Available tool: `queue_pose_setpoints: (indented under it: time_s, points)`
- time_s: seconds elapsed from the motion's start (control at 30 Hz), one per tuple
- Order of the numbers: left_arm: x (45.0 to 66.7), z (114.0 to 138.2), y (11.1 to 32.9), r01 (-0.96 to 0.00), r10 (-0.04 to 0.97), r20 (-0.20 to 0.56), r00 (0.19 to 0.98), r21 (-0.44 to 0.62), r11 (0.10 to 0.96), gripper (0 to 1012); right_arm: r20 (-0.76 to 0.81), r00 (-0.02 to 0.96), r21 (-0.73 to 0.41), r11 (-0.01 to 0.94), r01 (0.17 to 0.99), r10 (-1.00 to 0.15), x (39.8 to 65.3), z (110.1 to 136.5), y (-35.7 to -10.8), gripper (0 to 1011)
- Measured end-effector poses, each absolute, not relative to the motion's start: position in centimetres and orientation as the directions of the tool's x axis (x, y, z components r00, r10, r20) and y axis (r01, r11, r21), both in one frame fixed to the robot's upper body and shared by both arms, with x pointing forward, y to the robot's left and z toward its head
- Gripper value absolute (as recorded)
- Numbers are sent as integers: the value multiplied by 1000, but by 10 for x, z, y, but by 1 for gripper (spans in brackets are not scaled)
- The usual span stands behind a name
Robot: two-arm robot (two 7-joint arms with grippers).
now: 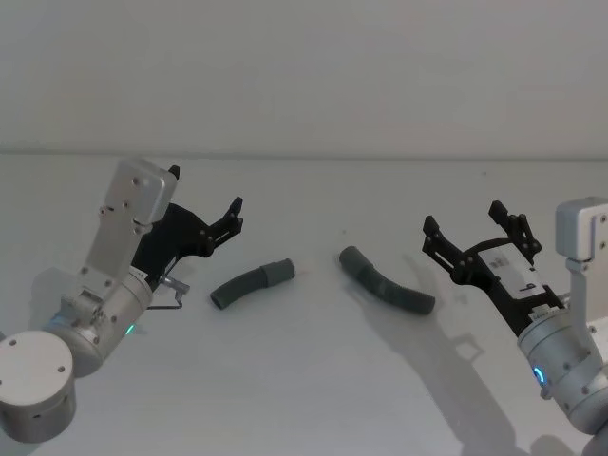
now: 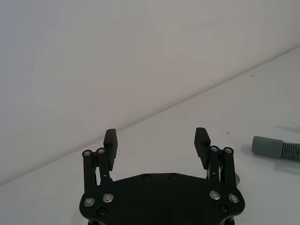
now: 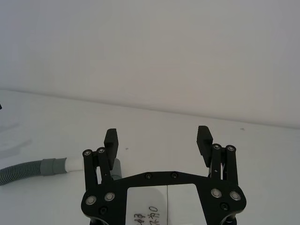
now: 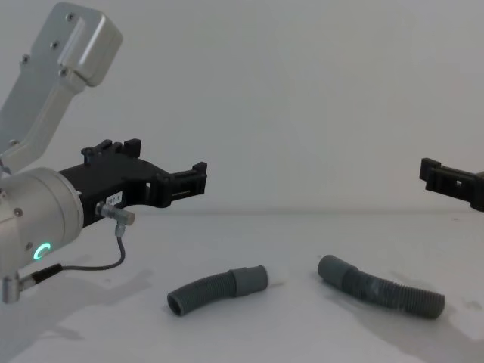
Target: Use both hands to pick up one end of the pipe from the table, align the ends, and insert them.
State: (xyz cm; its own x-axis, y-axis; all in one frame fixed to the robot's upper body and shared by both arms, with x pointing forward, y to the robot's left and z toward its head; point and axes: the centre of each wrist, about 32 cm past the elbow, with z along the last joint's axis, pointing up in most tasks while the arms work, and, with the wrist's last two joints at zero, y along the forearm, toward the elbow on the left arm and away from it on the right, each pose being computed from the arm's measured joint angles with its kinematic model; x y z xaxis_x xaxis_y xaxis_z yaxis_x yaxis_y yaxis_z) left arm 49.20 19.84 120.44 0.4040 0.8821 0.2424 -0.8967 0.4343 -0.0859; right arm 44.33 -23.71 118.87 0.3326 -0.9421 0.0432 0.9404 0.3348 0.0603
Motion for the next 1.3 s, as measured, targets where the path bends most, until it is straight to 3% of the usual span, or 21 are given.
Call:
queue_pose_setpoints:
  time_s: [1.3]
  points:
    - [492,1204,198,-897,882,242,404,-86,434,1001,43,333,60,335,940,-942,443,1189,-237,1000]
